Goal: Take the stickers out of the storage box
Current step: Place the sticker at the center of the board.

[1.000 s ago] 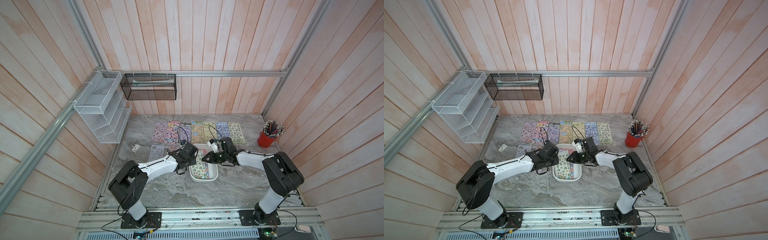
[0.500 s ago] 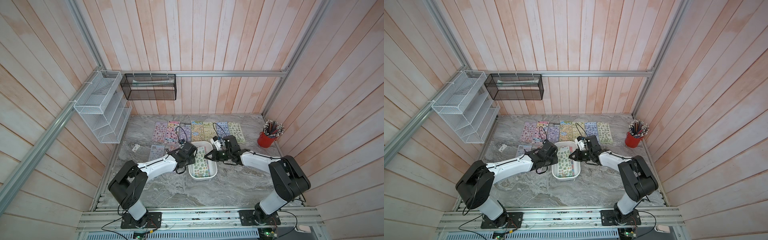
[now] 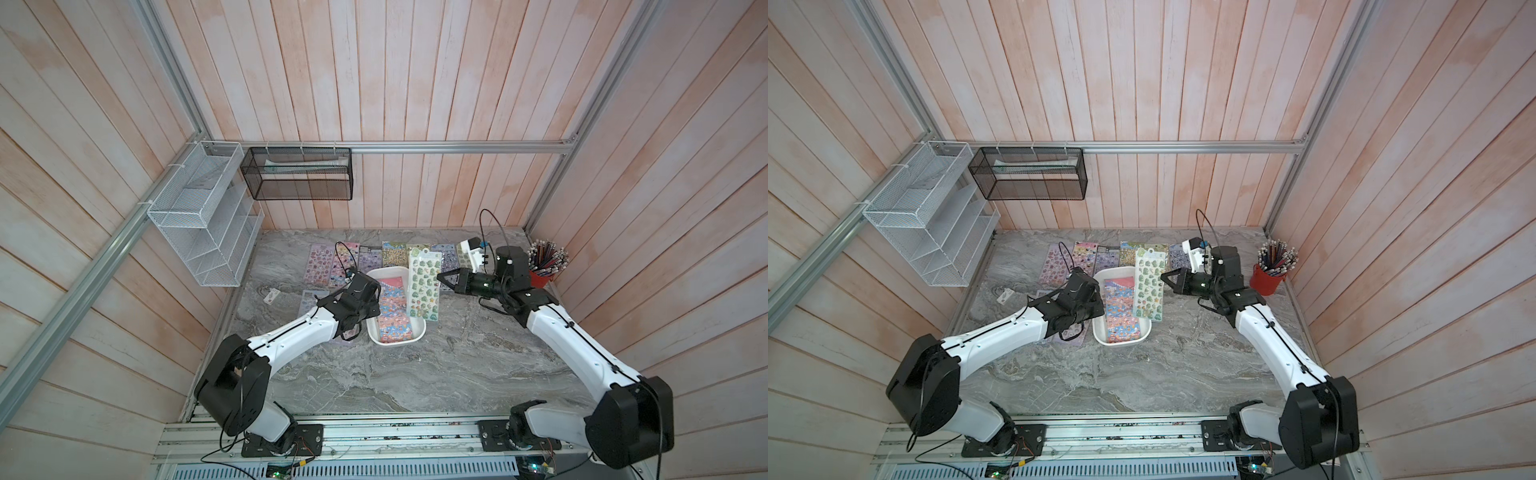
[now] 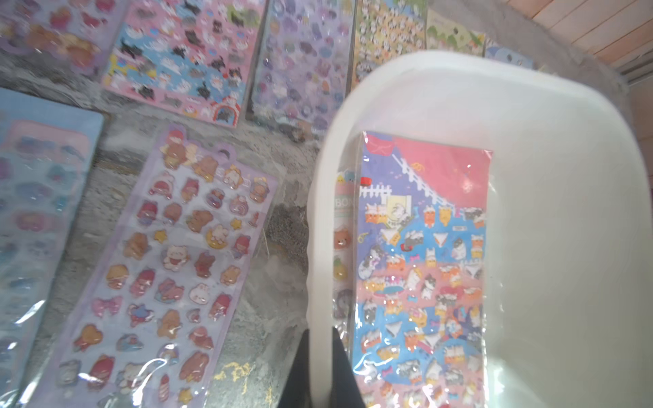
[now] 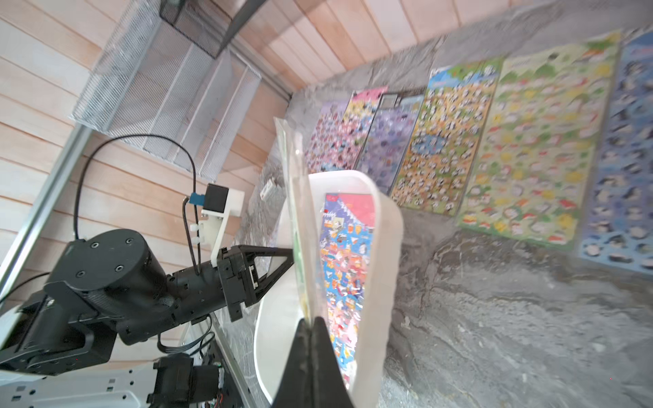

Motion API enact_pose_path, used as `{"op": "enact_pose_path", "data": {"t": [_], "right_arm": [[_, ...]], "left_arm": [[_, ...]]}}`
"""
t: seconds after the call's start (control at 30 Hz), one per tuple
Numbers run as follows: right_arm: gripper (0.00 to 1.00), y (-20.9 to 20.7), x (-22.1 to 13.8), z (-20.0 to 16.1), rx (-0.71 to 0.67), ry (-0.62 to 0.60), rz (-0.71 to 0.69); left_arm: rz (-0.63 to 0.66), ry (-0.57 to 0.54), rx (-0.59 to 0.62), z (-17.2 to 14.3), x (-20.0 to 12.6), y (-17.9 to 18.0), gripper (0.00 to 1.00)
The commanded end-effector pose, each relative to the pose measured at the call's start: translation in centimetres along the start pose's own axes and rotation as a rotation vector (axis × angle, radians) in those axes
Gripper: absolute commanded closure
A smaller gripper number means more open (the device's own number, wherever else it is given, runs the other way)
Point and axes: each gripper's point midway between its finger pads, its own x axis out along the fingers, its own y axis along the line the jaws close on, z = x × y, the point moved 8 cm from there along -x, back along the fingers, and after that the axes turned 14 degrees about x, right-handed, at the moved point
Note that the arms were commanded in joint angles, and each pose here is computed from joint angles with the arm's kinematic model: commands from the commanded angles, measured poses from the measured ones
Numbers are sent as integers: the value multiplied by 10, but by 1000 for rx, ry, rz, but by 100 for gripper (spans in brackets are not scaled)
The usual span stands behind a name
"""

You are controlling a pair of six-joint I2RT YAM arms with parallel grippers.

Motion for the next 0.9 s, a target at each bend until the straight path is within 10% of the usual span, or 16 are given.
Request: {"op": "enact_pose_path", "data": {"t": [0.0,0.27,0.87], "right_arm": [[100,0,-22,5,54,11,17],[100,-18,-35,13,112,-31,-20],[100,-107,141,-82,355,260,-185]], "left_arm": [[13,-96,25,30,-31,12,100],[109,-177,-94,35,-88,92,100],[171,-388,-93,65,-183,120,100]]}}
